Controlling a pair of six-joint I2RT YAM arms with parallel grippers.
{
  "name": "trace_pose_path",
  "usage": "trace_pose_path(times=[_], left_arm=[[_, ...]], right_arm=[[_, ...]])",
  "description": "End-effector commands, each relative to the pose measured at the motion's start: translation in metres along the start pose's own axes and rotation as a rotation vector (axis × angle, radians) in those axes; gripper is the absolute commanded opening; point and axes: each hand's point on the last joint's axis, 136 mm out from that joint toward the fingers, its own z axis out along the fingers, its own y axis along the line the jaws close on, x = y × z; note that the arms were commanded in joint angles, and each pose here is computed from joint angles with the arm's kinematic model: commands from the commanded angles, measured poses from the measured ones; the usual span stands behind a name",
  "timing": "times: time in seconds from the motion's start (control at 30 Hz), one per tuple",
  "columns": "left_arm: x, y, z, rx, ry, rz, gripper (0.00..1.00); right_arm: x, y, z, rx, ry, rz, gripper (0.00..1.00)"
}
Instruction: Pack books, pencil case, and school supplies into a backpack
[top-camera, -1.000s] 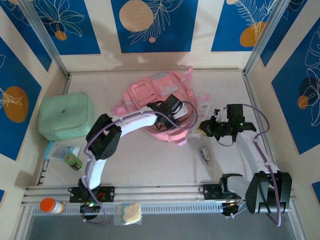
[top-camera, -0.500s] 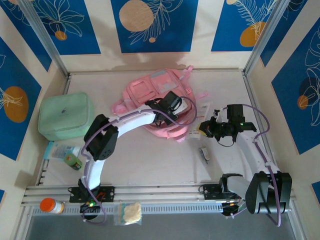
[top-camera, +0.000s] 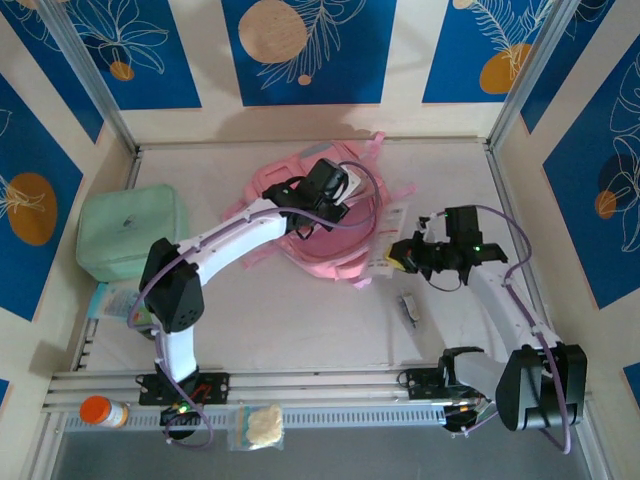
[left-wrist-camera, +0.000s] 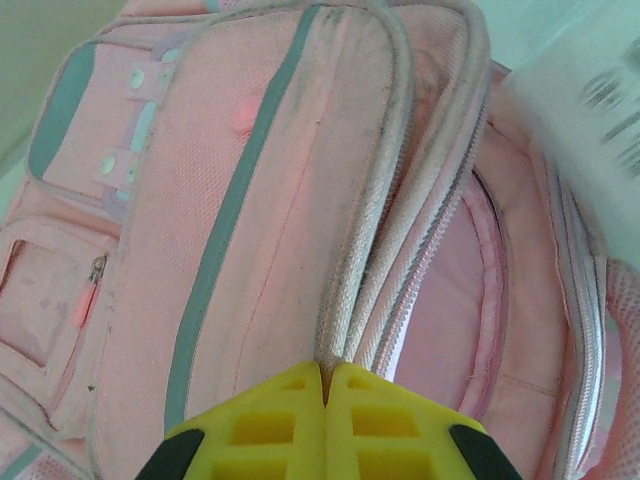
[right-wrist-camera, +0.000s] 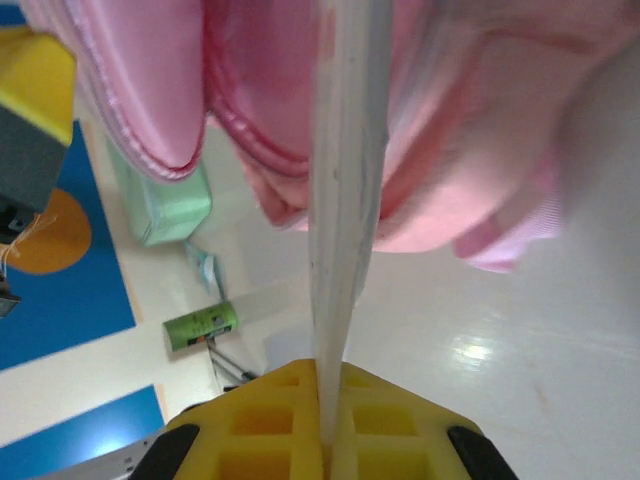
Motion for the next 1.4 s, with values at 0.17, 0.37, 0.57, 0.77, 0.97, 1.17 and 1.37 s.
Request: trace_pose_path(times=[0.17,0.37,0.57,0.77,0.97,1.17,1.37], left_arm=[[-0.060,0.017,-0.075,0.024,-0.173,-0.262,0.00],[-0.054,0.012,-0.073,0.045,-0.144,-0.273,0.00],[-0.005,0.010,-0.041,0.020,-0.062,-0.131,0.09],[0.028,-0.004,-0.023,0.088,-0.047,-0.046,0.26],[0.040,0.001,-0.012,0.150,-0.077,-0.033,0.41],[0.041,0.009,0.024,0.166,-0.039,-0.030,0.46],[0.034,-0.006,0.028,0.311,-0.074,-0.036,0.47]], right_arm=[[-0.041,0.053,0.062,-0.152,0.006,0.011,0.00],[-0.072,0.051,0.100,-0.140,-0.053,0.037,0.00],[-0.067,0.074,0.082,-0.208,-0.085,-0.119,0.00],[-0.075,0.069,0.081,-0.168,-0.135,-0.162,0.00],[-0.077,0.069,0.084,-0.163,-0.114,-0.169,0.00],[-0.076,0.067,0.085,-0.156,-0.114,-0.168,0.00],[-0.079,0.065,0.085,-0.141,-0.117,-0.165,0.00]])
